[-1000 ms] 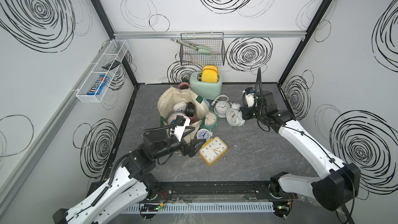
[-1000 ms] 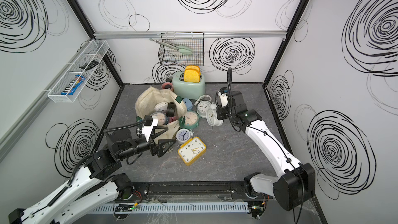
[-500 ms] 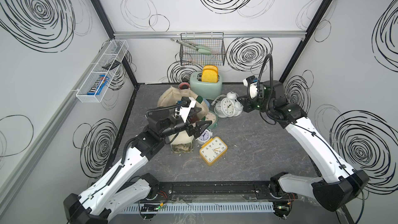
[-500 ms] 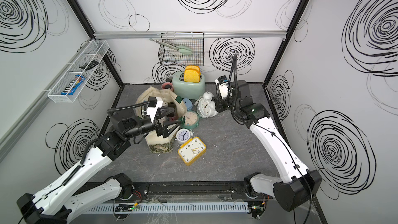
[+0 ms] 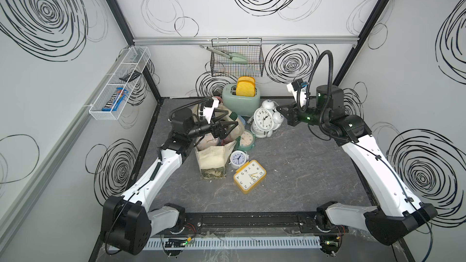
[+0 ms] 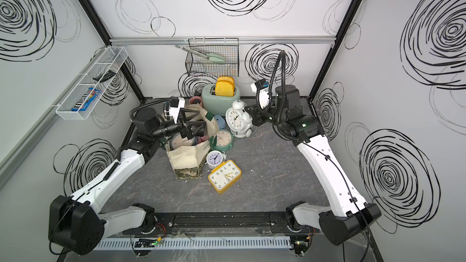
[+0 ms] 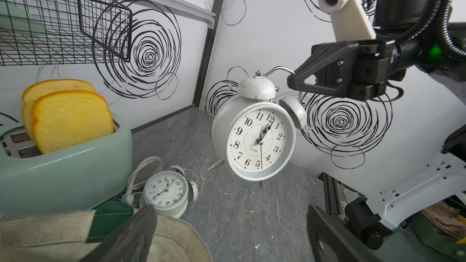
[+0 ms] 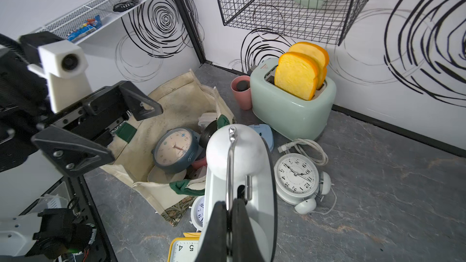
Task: Put the alarm clock into the canvas bag
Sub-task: Pick up the alarm from the center of the board.
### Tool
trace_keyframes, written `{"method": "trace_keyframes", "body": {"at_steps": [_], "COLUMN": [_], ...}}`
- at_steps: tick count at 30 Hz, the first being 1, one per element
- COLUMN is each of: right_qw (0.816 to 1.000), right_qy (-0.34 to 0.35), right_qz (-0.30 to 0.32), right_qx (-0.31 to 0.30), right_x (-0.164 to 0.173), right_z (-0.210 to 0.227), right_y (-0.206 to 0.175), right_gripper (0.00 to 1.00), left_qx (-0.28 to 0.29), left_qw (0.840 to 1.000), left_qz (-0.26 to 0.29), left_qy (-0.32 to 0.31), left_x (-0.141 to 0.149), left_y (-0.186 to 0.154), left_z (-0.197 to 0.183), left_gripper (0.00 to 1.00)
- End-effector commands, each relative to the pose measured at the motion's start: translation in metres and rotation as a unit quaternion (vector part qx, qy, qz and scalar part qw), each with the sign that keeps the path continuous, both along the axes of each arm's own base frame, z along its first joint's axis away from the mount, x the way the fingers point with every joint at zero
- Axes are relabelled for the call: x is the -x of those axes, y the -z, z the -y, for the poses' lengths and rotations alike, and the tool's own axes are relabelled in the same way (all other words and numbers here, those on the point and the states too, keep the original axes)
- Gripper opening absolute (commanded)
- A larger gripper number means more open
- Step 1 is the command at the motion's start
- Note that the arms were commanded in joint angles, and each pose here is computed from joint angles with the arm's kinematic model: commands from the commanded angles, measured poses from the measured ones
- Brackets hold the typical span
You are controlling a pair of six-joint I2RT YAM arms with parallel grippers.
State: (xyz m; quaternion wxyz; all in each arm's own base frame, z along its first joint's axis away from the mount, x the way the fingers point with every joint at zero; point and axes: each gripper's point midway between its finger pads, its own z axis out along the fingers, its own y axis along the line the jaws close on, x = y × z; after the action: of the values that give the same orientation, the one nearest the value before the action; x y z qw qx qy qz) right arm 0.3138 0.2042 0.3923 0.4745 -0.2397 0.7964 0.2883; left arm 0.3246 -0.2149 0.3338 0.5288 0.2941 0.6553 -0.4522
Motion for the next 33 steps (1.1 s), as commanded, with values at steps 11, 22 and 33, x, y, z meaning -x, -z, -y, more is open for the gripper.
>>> {"method": "trace_keyframes", "body": {"at_steps": [11, 22, 33], "right_qw": [0.989, 0.975, 0.967], "right_qy": [-0.127, -0.194, -0.228], "right_qz": [0.016, 0.011, 0.012], "right_qx": [-0.077, -0.106, -0.114], "right_x": [0.042, 0.068, 0.075], "right_z": [-0.028, -0.049, -0.061], "right_y": [-0.045, -0.061, -0.064], "right_gripper": [0.00, 0.00, 0.00], "left_qx": [0.016, 0.018, 0.030], "left_qw": [0.982, 0.967, 0.933], "left_qz": [0.110, 0.103, 0.108], "left_qy": [0.153, 0.231, 0.341], "left_x": [0.001, 0.010, 0.061], "left_y": [-0.038, -0.032, -0.039], "left_z": [0.001, 0.028, 0.042], "left_gripper": [0.96, 0.96, 0.99]}}
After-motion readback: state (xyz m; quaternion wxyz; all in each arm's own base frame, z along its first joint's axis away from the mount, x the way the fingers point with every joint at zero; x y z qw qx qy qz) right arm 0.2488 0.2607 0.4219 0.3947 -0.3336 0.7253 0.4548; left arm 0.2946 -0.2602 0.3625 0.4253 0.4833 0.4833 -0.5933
